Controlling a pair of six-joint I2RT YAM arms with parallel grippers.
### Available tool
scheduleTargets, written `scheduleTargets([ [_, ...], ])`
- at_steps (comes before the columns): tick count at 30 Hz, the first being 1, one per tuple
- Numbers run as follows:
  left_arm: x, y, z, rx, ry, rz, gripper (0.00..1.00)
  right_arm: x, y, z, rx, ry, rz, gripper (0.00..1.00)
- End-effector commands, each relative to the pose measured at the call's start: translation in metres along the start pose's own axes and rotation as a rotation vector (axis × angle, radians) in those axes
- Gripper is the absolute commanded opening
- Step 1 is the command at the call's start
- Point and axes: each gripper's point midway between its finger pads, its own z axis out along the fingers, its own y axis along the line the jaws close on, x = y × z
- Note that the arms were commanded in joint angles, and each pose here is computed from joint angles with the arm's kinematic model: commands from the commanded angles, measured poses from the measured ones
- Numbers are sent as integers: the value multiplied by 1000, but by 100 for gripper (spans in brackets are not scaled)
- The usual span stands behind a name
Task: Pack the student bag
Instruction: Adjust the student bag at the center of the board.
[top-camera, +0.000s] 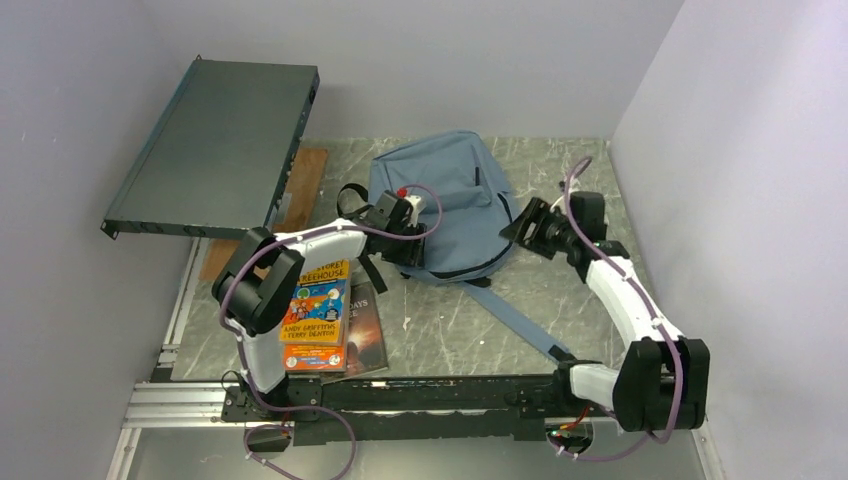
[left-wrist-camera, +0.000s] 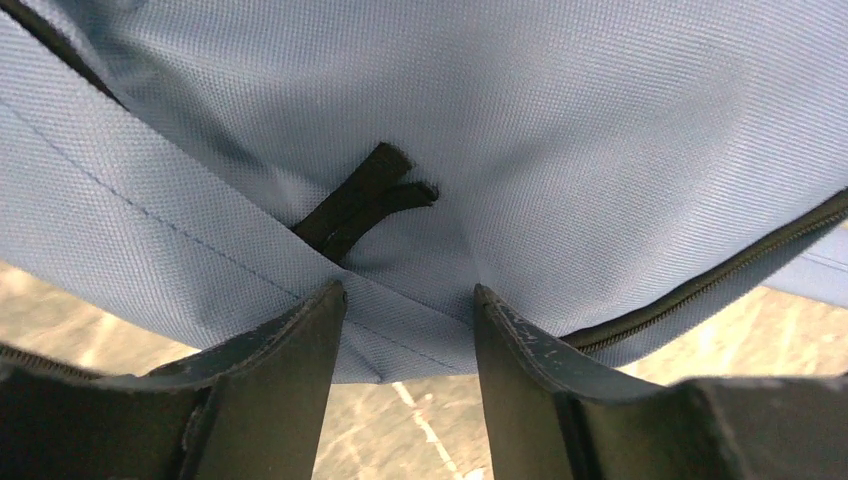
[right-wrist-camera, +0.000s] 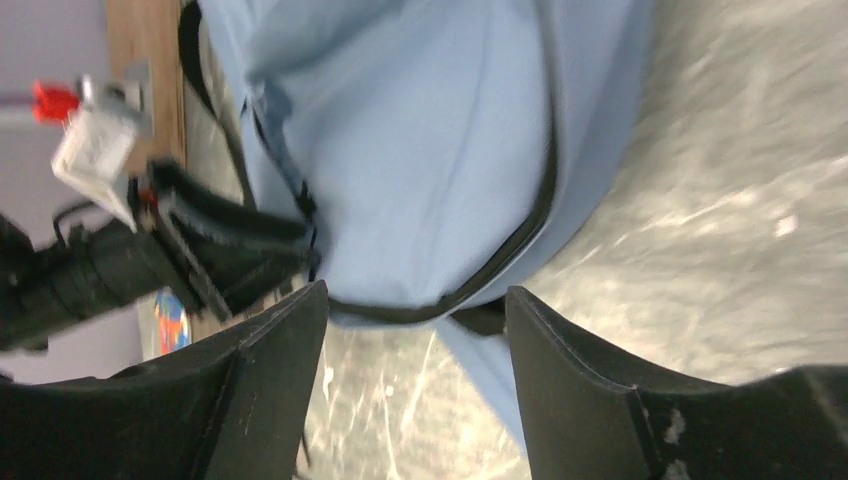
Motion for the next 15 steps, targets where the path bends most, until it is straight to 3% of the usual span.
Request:
scheduleTargets([
  [1,4,36,-21,-147,38,79,59,-53,-26,-17,145,-147,65,66],
  [5,-6,19,-41,-77,4,93,67,-76,-28,-14,113,-202,104,65],
  [8,-12,5,-53,-11,-16,89,76,-82,-29,-1,103,-164,74,57],
  [15,-23,-7,-69,24,-54,45,85,-59,-16,15,47,-74,-12,50],
])
